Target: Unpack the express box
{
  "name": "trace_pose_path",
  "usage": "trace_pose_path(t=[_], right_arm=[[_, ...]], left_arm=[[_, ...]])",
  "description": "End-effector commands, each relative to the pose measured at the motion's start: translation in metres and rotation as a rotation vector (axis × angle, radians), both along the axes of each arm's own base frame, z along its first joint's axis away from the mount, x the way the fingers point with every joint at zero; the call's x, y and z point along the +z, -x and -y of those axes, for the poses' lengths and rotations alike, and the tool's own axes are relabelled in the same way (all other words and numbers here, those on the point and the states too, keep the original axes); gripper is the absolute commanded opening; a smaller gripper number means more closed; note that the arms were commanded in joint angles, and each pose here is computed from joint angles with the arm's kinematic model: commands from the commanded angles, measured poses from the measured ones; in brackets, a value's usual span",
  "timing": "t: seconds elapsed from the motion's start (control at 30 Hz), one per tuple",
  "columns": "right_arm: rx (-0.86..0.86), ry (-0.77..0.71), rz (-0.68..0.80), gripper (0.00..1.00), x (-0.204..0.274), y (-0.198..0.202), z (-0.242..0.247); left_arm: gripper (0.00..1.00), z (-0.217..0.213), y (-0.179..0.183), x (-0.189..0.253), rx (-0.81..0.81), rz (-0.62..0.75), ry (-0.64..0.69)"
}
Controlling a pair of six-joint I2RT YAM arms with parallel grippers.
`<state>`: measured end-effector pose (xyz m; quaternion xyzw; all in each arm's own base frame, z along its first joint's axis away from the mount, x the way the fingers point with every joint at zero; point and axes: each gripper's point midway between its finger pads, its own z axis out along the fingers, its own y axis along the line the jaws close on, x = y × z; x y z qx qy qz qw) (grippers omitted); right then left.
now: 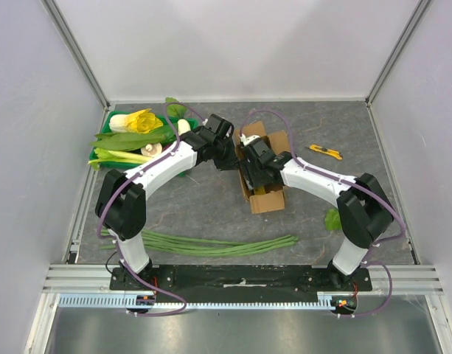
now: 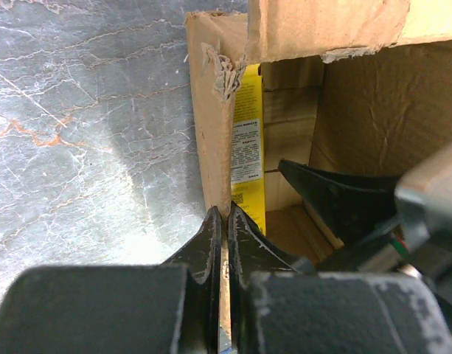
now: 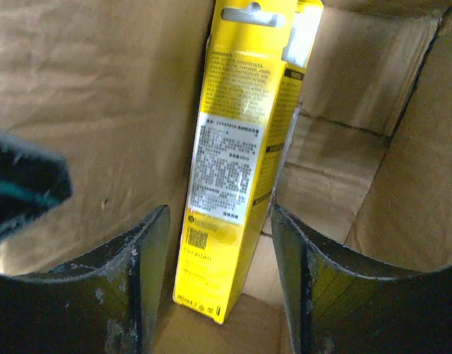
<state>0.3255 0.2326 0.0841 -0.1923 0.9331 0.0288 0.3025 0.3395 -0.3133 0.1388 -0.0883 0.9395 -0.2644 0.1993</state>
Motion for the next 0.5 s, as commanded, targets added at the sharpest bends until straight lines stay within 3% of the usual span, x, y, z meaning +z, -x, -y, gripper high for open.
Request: trace_pose_path(t=[0.0,0.23,0.47], right_arm=[[-0.03,-0.028,0.077,0.66,0.006,-0.021,-0.009],[-0.045,0.009,0.125,0.8,-0.01,-0.032,-0.005],[-0.052,-0.012,0.159,0.8,-0.027,-0.041,-0.01]], left_arm=[[0.02,0.007,-0.003,0.035,-0.069,0.112,0.051],[0.02,0.007,0.002,0.039,-0.099,0.126,0.062],[0.02,0.005,0.007,0.041,-0.116,0.132,0.073]])
